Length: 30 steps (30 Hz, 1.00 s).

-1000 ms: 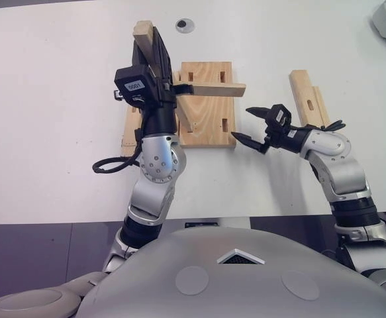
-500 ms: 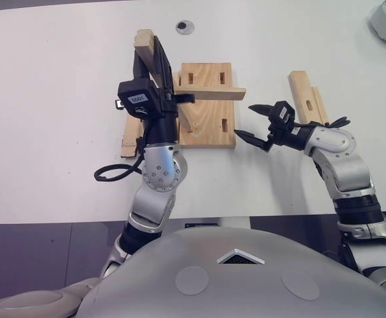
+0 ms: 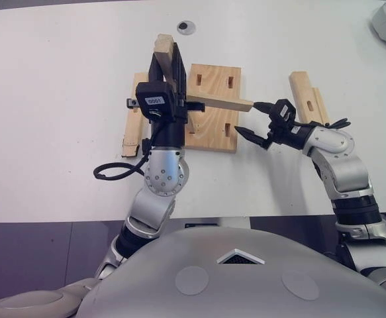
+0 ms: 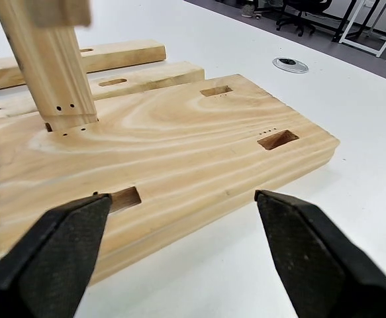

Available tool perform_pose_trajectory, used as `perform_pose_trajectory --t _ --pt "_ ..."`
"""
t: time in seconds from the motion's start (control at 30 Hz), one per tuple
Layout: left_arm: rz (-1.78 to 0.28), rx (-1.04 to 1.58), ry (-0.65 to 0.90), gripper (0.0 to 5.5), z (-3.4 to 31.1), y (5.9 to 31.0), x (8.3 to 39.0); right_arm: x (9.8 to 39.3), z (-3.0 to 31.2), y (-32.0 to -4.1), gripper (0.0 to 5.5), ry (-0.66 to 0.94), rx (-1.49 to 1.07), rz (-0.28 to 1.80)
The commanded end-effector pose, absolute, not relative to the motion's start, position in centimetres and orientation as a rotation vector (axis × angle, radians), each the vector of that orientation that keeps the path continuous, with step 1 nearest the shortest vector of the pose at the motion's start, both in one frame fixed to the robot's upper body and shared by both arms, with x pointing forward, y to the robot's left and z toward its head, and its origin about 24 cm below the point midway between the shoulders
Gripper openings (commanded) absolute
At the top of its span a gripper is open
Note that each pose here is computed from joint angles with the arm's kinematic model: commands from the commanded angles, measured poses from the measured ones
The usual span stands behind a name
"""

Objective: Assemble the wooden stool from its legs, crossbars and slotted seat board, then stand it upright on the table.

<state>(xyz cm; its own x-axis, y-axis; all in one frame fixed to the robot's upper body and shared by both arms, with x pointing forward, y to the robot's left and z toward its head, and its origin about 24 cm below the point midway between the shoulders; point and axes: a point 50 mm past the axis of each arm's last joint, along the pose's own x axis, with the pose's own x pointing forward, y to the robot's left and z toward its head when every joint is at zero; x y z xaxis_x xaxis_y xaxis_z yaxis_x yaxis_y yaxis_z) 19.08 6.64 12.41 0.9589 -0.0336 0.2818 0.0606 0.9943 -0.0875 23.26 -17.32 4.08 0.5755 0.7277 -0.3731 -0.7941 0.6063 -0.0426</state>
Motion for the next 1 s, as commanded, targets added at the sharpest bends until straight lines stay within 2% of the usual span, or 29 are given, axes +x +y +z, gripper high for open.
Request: perform_pose_trajectory --t 0.03,0.53,0.77,1.0 --pt "-0.163 -0.027 0.051 1.02 7.3 5.0 17.0 23.2 4.0 -17.4 4.04 0.326 -0.204 0.872" --pt "-0.228 0.086 0.061 1.03 6.2 4.8 16.3 23.3 4.1 -17.3 4.04 0.317 -0.201 0.874" --pt "-0.102 0.021 -0.032 1.03 8.5 6.8 17.9 23.3 3.9 -17.3 4.04 0.319 -0.205 0.871" --pt "-0.116 0.052 -0.048 1.03 8.7 6.5 18.0 23.4 3.9 -17.2 4.04 0.312 -0.203 0.870"
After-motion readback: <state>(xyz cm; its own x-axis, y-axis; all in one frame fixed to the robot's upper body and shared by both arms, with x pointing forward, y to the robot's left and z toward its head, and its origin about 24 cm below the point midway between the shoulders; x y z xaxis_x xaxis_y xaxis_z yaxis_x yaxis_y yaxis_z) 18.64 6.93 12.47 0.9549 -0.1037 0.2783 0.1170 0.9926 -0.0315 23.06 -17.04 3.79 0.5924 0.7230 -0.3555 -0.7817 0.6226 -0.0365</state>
